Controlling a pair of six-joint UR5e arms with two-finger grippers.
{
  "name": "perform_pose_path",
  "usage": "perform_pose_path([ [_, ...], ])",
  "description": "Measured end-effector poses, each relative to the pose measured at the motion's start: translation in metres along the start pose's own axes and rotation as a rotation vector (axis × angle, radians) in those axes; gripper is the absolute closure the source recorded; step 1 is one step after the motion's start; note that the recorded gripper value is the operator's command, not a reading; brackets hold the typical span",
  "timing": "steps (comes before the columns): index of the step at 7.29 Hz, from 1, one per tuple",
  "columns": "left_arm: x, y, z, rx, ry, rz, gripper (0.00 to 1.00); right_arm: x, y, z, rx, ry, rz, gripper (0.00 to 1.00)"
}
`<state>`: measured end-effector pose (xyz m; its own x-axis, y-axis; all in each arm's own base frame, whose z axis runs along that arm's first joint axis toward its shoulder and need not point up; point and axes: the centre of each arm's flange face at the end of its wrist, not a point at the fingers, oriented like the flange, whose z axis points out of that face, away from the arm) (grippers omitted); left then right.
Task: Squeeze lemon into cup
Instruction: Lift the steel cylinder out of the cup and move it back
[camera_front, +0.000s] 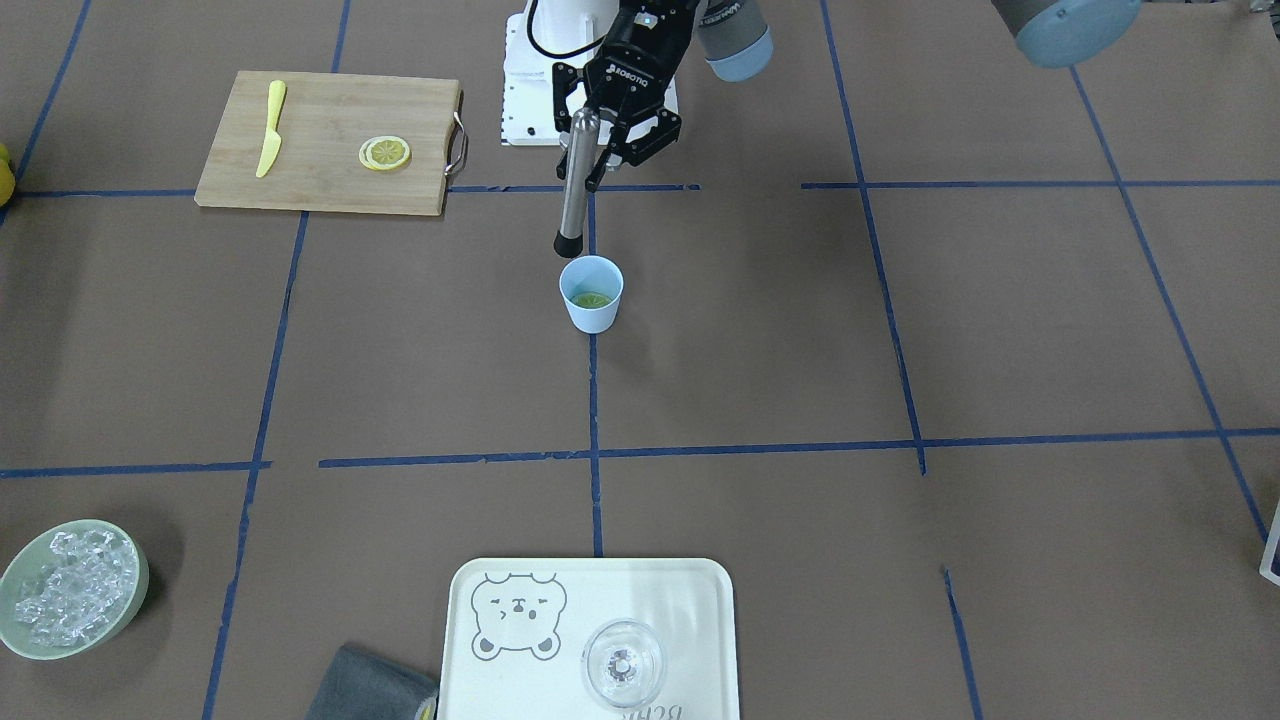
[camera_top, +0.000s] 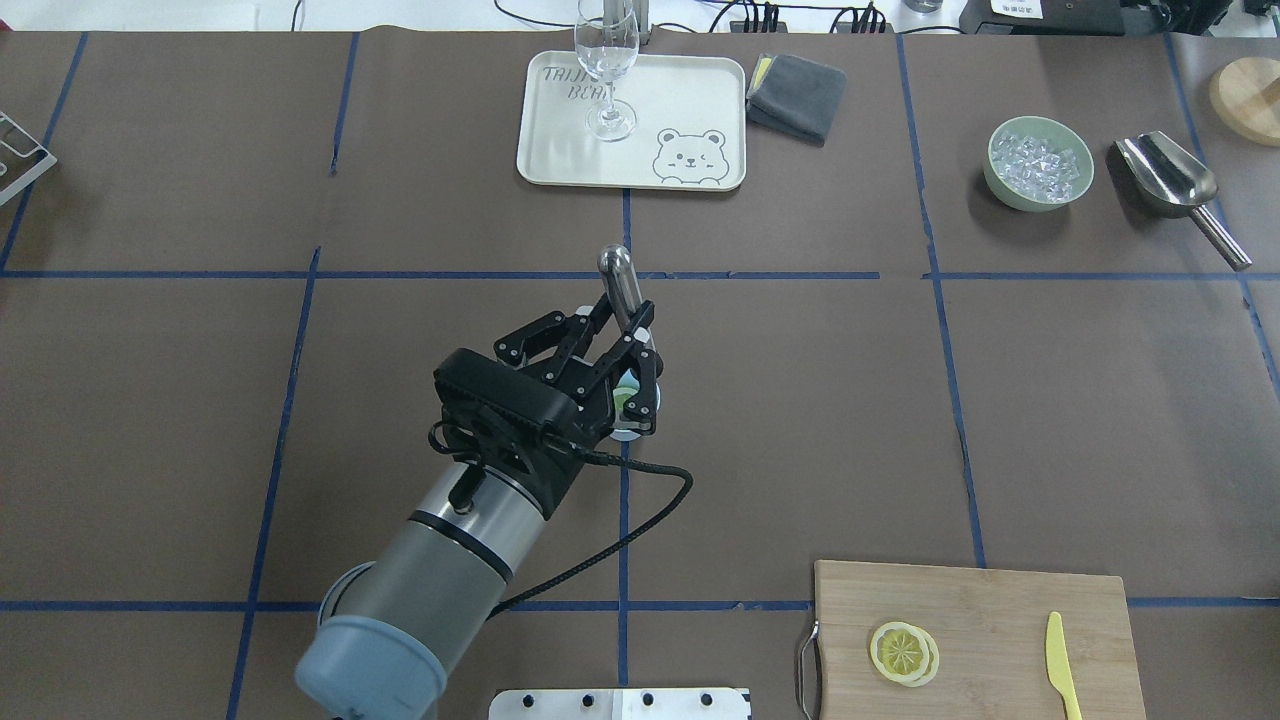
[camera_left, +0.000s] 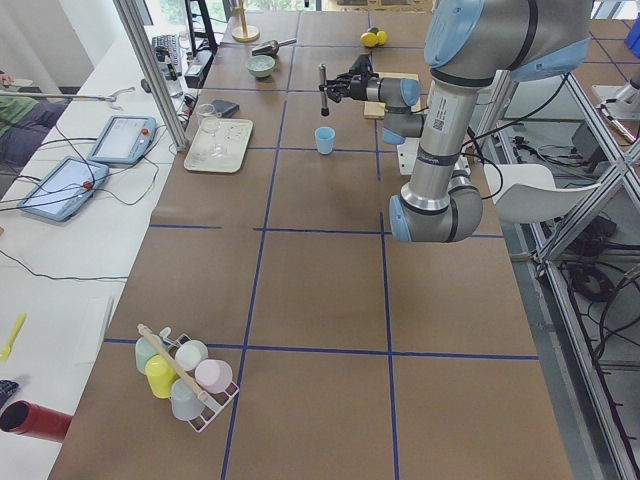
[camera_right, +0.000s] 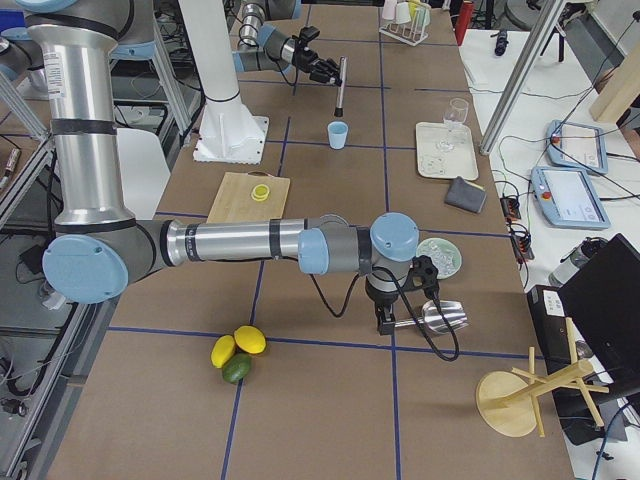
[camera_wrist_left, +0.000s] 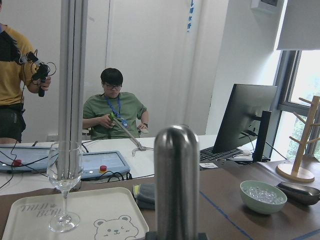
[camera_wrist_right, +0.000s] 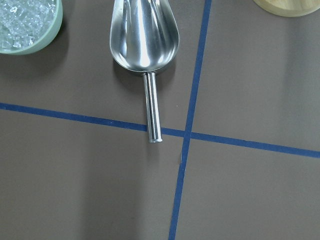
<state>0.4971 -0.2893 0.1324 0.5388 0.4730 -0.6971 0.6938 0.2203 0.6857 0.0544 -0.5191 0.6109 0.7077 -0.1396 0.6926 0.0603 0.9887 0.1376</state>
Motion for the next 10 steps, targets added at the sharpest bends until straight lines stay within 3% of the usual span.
perform_pose_path([
  [3,-0.056,-0.021,-0.009,-0.074,0.158,0.05,1.0,0.0,0.001,0.0,0.0,-0.001,0.001,0.0],
  [6,-0.122,-0.001,-0.041,-0.223,0.222,0.113,1.0,0.0,0.001,0.0,-0.001,-0.001,0.0,0.0],
  [7,-0.155,0.001,-0.047,-0.301,0.224,0.124,1.0,0.001,0.001,0.001,-0.002,-0.001,0.001,0.0],
  [10,-0.278,-0.051,-0.061,-0.689,0.179,0.079,1.0,-0.002,0.004,-0.002,0.003,-0.001,-0.003,0.0],
])
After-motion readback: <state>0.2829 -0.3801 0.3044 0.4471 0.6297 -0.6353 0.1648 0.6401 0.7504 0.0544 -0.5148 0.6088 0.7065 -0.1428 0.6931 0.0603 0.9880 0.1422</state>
